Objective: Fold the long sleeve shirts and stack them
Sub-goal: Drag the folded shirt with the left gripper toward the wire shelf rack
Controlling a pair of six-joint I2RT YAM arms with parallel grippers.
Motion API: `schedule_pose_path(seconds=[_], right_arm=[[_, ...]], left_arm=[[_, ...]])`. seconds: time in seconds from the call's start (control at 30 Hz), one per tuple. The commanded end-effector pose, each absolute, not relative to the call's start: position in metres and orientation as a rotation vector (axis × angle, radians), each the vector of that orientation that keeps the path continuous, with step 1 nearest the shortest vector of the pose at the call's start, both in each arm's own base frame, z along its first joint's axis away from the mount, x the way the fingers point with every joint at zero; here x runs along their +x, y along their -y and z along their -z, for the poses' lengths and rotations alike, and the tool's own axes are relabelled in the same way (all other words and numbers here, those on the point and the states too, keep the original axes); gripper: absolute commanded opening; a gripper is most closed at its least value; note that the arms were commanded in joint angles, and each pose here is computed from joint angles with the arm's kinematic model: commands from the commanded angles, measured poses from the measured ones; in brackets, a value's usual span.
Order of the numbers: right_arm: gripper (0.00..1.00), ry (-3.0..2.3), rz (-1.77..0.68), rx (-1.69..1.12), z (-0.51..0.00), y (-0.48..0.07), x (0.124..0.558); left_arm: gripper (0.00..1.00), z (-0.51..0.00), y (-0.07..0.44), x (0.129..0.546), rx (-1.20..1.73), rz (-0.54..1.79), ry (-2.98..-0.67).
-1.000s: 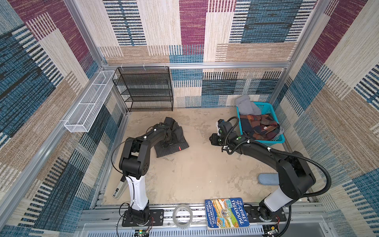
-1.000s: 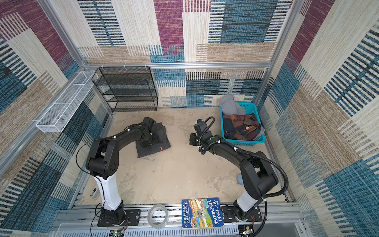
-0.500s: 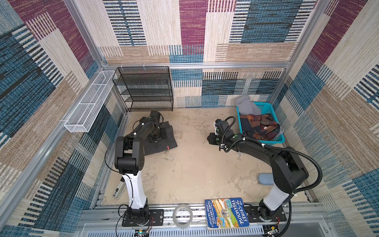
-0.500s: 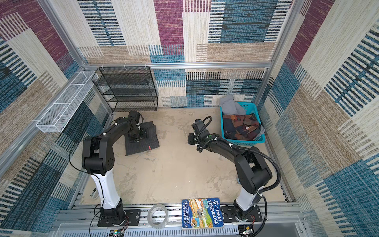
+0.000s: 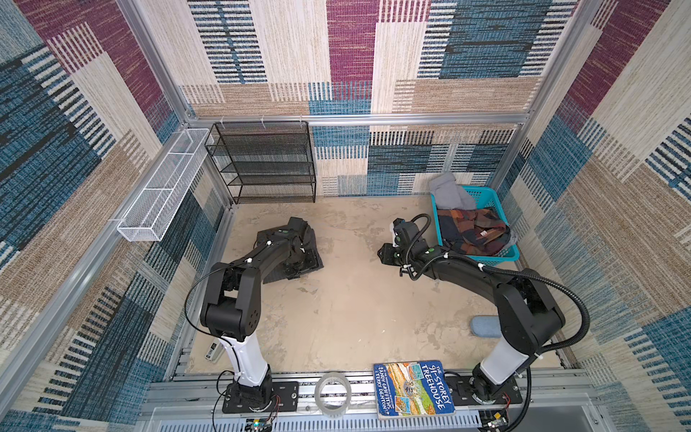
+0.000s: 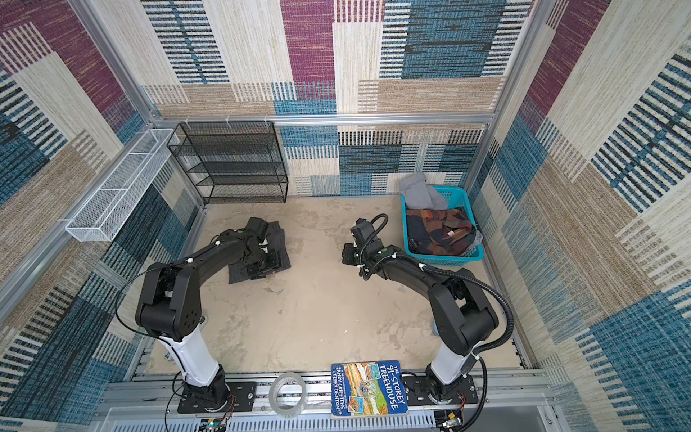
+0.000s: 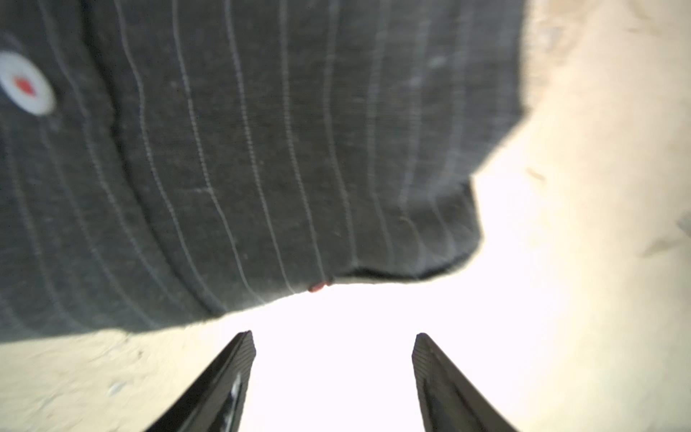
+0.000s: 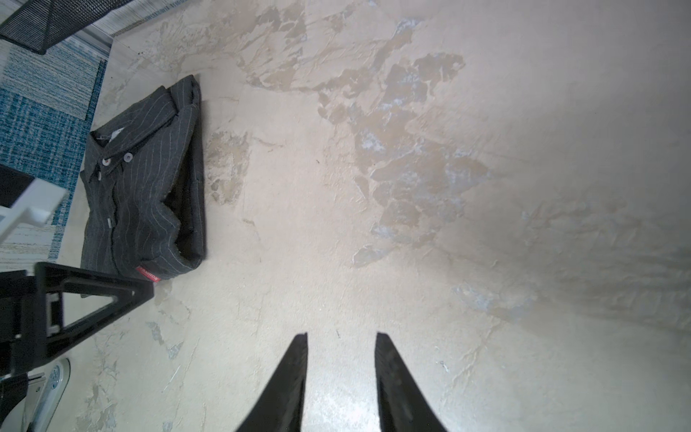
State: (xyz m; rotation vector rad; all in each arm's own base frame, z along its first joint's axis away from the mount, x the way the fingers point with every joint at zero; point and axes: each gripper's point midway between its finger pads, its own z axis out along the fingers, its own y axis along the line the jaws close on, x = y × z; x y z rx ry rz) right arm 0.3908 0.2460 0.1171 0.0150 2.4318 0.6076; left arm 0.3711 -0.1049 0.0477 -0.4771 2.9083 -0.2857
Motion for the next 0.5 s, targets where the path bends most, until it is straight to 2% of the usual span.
schedule_pose_path(seconds=[0.0,0.47], right_arm=[[0.34,-2.396,-0.637,0.015,-0.125,-0.249,0.392],[0.34,-2.398,-0.636,0.035,-0.122,-0.245,0.389]], left_arm=[[0.71,-0.042,0.106,0.389,-0.601,0.315,-2.825],[0.71,-0.039,0.057,0.409,-0.684,0.214,-2.796]])
